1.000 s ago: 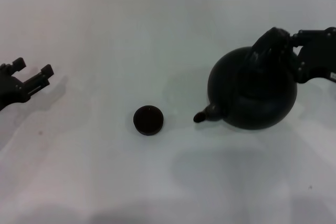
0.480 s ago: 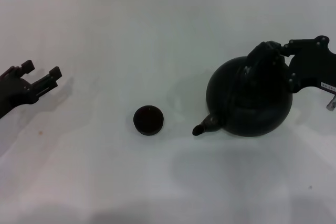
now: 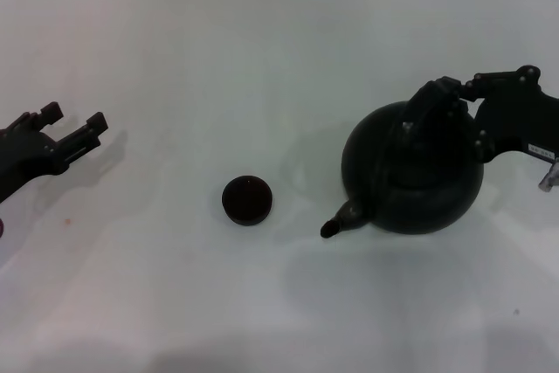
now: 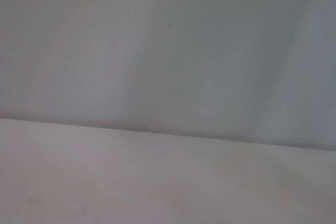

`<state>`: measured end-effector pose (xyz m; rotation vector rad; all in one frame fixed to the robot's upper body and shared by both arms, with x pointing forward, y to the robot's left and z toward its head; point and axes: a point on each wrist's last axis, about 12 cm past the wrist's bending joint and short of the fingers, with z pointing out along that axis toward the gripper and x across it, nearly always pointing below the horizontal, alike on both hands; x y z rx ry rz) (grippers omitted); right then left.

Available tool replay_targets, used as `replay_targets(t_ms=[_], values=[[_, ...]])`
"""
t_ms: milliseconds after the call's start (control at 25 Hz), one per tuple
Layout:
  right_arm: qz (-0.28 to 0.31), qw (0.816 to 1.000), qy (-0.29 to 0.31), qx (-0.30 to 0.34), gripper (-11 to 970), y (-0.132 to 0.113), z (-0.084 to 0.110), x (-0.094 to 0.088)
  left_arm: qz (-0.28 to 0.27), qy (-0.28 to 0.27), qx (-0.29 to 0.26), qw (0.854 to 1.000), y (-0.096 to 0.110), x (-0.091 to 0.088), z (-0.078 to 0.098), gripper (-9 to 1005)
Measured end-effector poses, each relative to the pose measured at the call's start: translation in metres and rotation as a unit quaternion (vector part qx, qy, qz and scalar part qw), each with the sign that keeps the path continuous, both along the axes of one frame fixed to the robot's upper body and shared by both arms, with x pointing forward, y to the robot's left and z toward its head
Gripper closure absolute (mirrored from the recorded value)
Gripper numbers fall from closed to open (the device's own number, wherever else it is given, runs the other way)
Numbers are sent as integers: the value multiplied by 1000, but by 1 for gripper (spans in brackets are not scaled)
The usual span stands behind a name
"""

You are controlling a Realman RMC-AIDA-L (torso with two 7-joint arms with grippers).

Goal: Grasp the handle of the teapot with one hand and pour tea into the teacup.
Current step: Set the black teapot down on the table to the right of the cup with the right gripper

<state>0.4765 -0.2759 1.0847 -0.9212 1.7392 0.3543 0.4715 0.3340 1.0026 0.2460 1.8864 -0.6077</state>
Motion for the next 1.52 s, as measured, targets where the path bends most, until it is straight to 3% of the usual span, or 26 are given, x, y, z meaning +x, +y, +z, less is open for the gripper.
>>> replay_targets(t_ms=[720,1400,1520], values=[[11,1000,8,-3,845,3,-6,5,-1,-2,3,1000,1,0,0,146],[2,1000,20,4,756,-1,-10,6,1,-1,4,1000,2,-1,0,145],[-1,999,28,14,623,-6,-10,3,3,1,6,1000,2,-1,-1,145]])
